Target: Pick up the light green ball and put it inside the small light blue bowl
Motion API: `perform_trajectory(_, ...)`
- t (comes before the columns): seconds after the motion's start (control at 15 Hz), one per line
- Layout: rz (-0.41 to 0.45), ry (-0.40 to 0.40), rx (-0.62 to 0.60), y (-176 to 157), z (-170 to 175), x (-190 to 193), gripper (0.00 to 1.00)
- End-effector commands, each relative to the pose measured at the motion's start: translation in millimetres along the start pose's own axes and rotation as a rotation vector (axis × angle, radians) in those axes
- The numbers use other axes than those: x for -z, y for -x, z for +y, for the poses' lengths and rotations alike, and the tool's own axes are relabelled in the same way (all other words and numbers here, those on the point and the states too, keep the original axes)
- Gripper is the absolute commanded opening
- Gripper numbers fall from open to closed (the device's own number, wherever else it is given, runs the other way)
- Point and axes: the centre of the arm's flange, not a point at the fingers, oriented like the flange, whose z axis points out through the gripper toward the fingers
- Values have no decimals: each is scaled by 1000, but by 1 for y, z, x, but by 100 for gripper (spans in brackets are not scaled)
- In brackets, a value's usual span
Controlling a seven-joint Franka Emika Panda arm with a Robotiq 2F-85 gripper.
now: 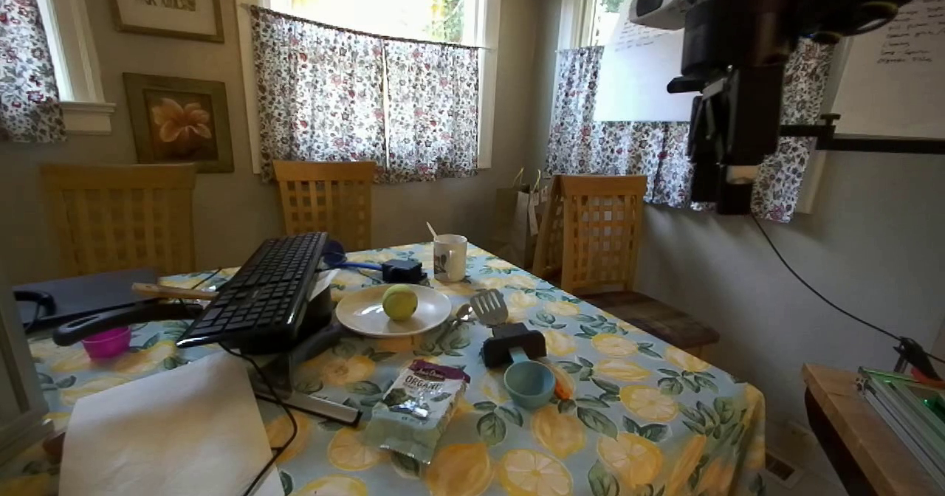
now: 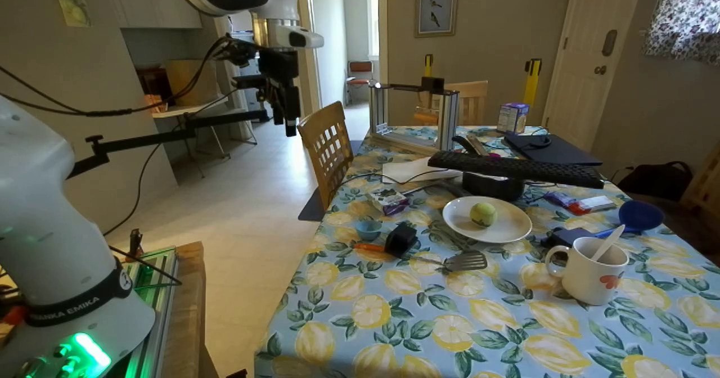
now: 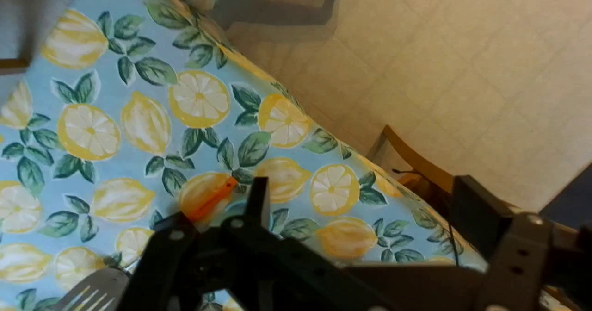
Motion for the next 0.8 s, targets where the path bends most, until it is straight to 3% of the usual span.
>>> perform_trajectory(0.0,63,17,42,-58,-17,-15,100)
perform_trajectory(0.27,208,36,-17,-115,-32,-22,100)
perform_trajectory(0.33,166,13,23,-76,-22,-20,100)
perform_trajectory(0.6,192,12,-1,-103,-27,-27,100)
perform_trajectory(0.73,273,11,-48,-123,-28,-33,100)
